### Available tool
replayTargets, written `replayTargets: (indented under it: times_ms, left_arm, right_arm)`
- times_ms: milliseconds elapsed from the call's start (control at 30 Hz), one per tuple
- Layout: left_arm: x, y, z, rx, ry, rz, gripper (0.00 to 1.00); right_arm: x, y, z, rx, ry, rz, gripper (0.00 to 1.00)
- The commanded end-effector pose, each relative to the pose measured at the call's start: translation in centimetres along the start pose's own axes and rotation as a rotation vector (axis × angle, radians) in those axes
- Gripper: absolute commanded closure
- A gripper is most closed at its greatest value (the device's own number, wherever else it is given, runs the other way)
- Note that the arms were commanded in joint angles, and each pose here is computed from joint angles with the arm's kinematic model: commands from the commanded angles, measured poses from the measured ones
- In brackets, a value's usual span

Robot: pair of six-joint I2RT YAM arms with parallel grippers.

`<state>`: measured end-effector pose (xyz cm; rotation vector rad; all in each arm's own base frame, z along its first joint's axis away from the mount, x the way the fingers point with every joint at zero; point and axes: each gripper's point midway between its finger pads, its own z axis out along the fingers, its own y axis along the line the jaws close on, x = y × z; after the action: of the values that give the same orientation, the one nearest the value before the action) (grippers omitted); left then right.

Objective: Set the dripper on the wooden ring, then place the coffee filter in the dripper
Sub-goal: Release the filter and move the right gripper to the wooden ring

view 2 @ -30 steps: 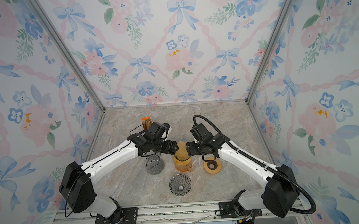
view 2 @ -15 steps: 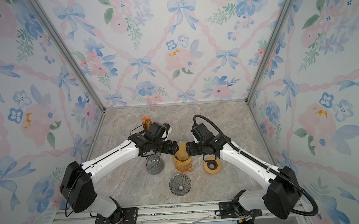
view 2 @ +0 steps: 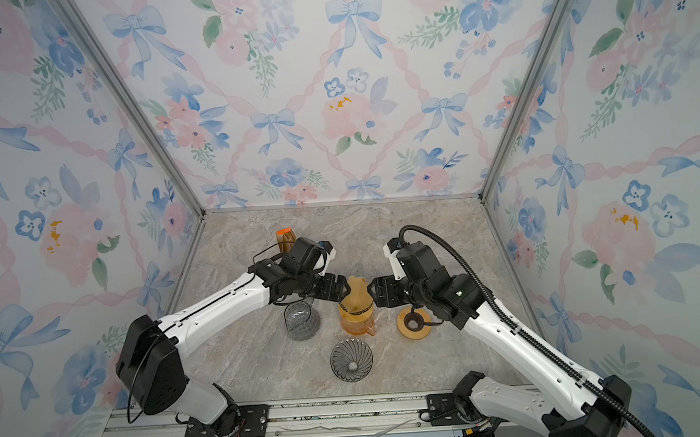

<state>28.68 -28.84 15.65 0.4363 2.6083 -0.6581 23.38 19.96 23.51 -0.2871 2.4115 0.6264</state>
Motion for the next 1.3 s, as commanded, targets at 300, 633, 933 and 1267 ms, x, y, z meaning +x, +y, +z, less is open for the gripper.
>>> replayTargets:
  times_ms: [300, 633, 933, 1267]
  left_arm:
    - [-0.9, -1.6, -5.8, 0.097, -0.126, 0.046, 0.06]
    - [1.1, -1.8, -9.0, 0.156, -0.202, 0.067, 0.02]
    - [1.3, -3.9, -11.6, 0.328, -0.362, 0.107, 0.02]
    - [1.0, -4.2, -12.0, 0.356, -0.395, 0.103, 0.02]
  right_arm:
    - [5.6, -0.3, -0.4, -0.008, 0.138, -0.017, 0.33]
    - [8.7, -4.9, 0.8, 0.133, 0.143, 0.156, 0.31]
    - [9.7, -10.2, 2.1, 0.266, 0.153, 0.380, 0.29]
    - [12.2, -15.0, 2.8, 0.274, 0.071, 0.672, 0.29]
